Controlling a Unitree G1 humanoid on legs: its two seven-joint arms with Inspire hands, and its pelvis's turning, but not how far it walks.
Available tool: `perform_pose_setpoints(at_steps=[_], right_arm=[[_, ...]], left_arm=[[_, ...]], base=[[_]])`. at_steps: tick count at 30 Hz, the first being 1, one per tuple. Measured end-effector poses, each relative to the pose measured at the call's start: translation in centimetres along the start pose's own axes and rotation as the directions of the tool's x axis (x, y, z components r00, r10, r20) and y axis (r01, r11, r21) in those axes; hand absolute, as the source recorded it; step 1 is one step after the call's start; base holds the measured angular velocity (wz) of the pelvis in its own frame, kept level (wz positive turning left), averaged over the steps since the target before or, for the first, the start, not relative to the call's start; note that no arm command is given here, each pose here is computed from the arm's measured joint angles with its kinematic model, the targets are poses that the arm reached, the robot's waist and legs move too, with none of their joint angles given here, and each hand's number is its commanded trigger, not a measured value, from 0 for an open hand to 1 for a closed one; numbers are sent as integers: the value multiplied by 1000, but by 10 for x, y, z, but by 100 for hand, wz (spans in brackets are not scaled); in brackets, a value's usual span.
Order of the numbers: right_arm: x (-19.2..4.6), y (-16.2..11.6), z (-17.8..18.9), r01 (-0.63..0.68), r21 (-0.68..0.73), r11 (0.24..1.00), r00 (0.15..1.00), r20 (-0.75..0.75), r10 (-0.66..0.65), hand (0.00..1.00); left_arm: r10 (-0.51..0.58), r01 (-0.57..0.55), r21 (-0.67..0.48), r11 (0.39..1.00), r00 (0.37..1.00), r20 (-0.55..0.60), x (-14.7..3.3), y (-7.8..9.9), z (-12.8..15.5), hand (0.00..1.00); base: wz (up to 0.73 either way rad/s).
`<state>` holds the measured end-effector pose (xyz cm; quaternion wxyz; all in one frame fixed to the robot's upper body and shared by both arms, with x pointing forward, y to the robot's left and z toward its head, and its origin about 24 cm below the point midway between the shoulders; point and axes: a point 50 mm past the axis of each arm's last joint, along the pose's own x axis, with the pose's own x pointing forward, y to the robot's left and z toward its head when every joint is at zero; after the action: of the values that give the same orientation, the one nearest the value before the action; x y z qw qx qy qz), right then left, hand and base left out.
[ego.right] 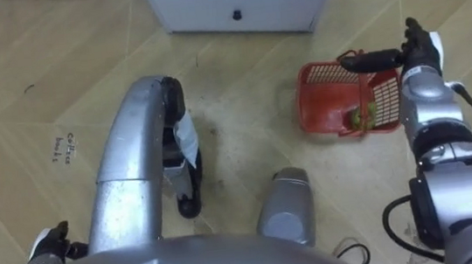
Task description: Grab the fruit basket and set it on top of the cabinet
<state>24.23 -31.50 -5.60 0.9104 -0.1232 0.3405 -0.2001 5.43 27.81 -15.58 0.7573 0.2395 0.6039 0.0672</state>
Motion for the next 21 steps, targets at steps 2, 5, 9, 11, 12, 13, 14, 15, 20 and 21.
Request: perform_pose_setpoints(at_steps=[2, 5, 9, 11, 12, 13, 14, 15, 20, 21], right_arm=[[0, -4, -5, 3, -1, 1000, 1000, -25, -4, 0], [0, -12, -13, 17, -6, 1000, 998, -68, -17, 0], [0, -12, -18, 6, -10, 1000, 996, -94, -7, 0], [0, -10, -18, -7, -18, 1000, 995, -96, 5, 0], [0, -10, -18, -12, -31, 999, 996, -94, 9, 0], [0, -11, -18, -15, -47, 999, 995, -98, 10, 0], [0, -11, -19, -16, -52, 998, 995, -101, 11, 0], [0, -11, -19, -22, -67, 997, 995, -100, 15, 0], [-1, -16, -25, -20, -83, 996, 991, -133, 8, 0], [-1, -17, -27, -22, -92, 995, 990, -144, 9, 0]], left_arm=[[-8, 8, 22, 1000, 1000, 3, 0, 1, 0, 0], [-26, 26, 47, 999, 1000, 3, 0, 0, -1, 0], [-55, 55, 76, 996, 998, -3, -1, -3, -4, 0], [-68, 68, 83, 994, 998, -1, -1, -4, -3, 0], [-77, 76, 88, 993, 997, 5, -1, -5, -1, 0], [-86, 84, 92, 992, 996, 15, -1, -6, 1, 0], [-91, 89, 95, 991, 996, 17, -1, -7, 2, 0], [-101, 98, 105, 990, 995, 19, -1, -8, 3, 0], [-118, 115, 108, 987, 993, 17, -1, -9, 2, 0], [-126, 124, 109, 986, 992, 11, -1, -9, 1, 0]], base=[[-6], [-5], [-6], [-11], [-7], [-7], [-6], [-5], [0], [0]])
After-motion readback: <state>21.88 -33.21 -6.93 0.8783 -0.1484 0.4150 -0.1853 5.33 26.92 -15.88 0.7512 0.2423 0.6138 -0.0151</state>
